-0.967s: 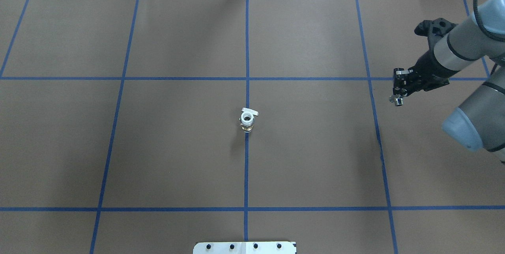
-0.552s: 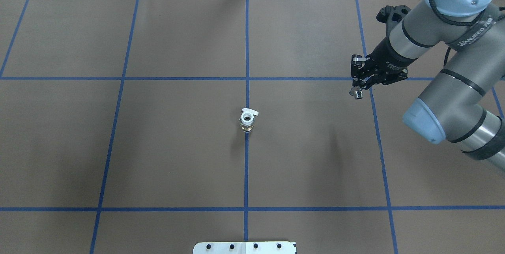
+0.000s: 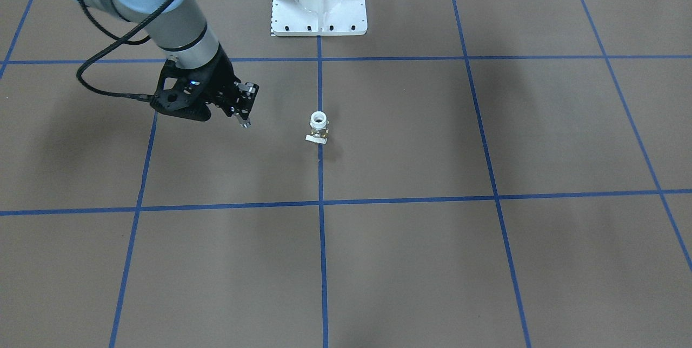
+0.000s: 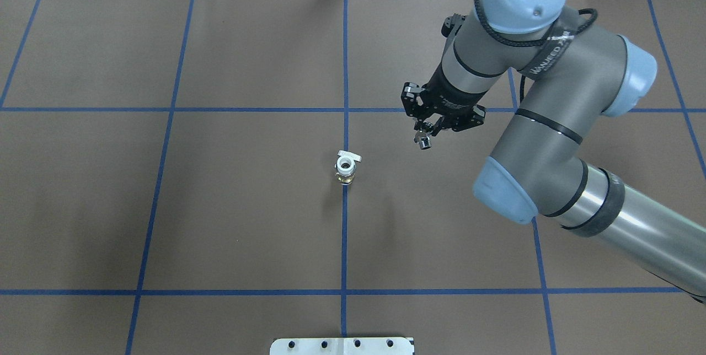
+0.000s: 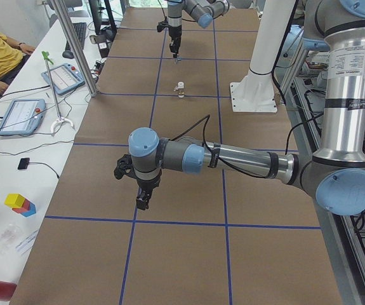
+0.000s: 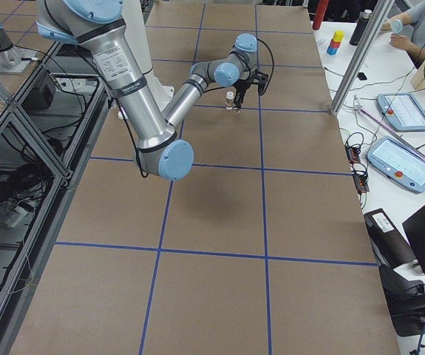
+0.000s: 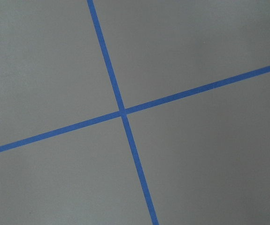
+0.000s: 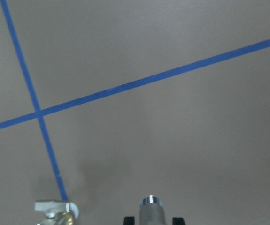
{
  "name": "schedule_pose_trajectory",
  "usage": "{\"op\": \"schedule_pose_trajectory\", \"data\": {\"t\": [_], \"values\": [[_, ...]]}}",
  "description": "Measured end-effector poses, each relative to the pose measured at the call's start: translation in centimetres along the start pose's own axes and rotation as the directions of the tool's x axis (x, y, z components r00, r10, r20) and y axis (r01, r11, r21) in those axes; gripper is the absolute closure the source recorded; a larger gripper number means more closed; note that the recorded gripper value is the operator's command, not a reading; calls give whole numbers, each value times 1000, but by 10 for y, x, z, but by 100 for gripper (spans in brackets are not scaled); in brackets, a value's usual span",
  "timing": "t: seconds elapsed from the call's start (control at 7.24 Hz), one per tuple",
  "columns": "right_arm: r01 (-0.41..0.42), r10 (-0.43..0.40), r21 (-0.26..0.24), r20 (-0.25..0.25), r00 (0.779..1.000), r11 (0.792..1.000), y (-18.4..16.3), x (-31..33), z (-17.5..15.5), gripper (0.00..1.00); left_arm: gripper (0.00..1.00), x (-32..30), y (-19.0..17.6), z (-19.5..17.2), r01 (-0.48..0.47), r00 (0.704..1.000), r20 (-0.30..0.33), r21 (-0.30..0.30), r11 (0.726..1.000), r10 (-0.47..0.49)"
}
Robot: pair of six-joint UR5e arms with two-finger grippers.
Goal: Assemble PPR valve and pipe with both arms
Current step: 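Carry the chrome valve with the right gripper above the white fitting, then press the chrome valve down onto the white fitting with the right gripper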
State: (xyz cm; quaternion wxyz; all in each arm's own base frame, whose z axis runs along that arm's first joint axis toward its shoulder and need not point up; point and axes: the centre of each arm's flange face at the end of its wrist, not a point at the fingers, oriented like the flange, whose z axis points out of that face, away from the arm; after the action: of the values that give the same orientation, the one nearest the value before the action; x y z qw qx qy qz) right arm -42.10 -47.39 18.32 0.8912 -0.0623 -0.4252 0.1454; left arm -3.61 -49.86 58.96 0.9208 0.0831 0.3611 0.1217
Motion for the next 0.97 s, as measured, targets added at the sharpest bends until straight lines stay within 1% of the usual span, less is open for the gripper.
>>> {"op": "schedule_pose_trajectory", "data": {"t": [0.14,0.41,0.55,0.97], "values": [[-32,32,-1,-7,999,999,11,-30,2,100,0,0,0,0,1,1000,0,0,1000,-1],[-83,83,12,-37,996,996,28,-91,23,100,0,0,1,0,1,1000,-1,0,1000,-1],[-93,94,14,-54,994,996,34,-111,33,100,0,0,1,0,0,1000,-1,0,1000,0],[-113,114,8,-66,991,994,46,-124,43,100,0,0,1,0,0,1000,-1,0,1000,0]]}}
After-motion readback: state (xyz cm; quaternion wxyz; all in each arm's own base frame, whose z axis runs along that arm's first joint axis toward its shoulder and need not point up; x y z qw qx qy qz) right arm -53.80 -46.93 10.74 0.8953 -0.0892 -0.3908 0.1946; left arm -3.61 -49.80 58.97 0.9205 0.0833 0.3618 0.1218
